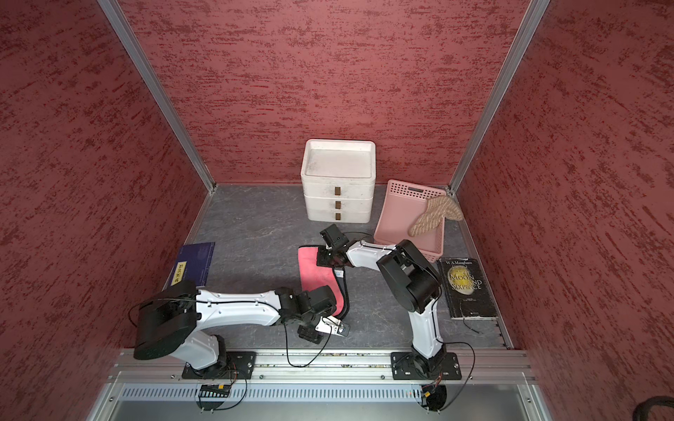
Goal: Fold the square dishcloth
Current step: Adjust the cleaning item at the center of the board, then fold the cleaning item at the center of the board.
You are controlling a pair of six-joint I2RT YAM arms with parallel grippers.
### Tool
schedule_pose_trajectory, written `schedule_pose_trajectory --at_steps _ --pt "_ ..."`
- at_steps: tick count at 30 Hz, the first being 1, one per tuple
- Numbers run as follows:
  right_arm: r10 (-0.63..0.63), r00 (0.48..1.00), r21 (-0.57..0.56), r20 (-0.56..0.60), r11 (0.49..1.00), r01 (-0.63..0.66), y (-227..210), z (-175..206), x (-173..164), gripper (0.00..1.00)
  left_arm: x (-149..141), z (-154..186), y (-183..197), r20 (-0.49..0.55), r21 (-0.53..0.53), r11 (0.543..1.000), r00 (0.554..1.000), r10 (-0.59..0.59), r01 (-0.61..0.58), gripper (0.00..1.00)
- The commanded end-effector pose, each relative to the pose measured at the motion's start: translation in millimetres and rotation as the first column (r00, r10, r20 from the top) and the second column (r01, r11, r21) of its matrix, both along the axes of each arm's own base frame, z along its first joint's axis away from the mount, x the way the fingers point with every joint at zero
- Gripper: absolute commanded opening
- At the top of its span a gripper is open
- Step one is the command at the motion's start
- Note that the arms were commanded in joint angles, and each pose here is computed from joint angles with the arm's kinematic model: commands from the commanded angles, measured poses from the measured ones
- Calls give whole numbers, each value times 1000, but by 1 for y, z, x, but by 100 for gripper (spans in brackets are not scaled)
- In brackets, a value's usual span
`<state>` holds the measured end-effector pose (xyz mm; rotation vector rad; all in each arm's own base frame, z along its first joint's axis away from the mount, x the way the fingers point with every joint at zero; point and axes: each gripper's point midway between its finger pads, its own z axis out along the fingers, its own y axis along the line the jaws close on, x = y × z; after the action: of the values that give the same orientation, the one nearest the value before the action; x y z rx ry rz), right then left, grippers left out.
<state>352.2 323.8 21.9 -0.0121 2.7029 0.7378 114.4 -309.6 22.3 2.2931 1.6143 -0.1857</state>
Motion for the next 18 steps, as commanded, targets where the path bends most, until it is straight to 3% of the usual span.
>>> schedule_pose_trajectory --at_steps 1,5,8,14,18 --pt "-76 994 -172 -77 983 62 -43 -43 -23 0 10 -14 10 13 79 996 999 30 -31 72" --pt "-71 995 -169 -69 984 59 -48 -38 -34 0 18 -21 21 -1 110 991 997 71 -70 61" --pt "-54 997 -156 -55 987 45 -48 -28 -42 0 21 -20 33 -18 121 988 995 97 -95 45" --pt "33 999 -113 -8 993 -33 -34 11 -52 3 1 -15 60 -79 141 986 992 96 -84 23" --pt "95 995 -66 39 994 -92 -8 39 -62 4 -12 4 71 -114 114 990 989 99 -87 17"
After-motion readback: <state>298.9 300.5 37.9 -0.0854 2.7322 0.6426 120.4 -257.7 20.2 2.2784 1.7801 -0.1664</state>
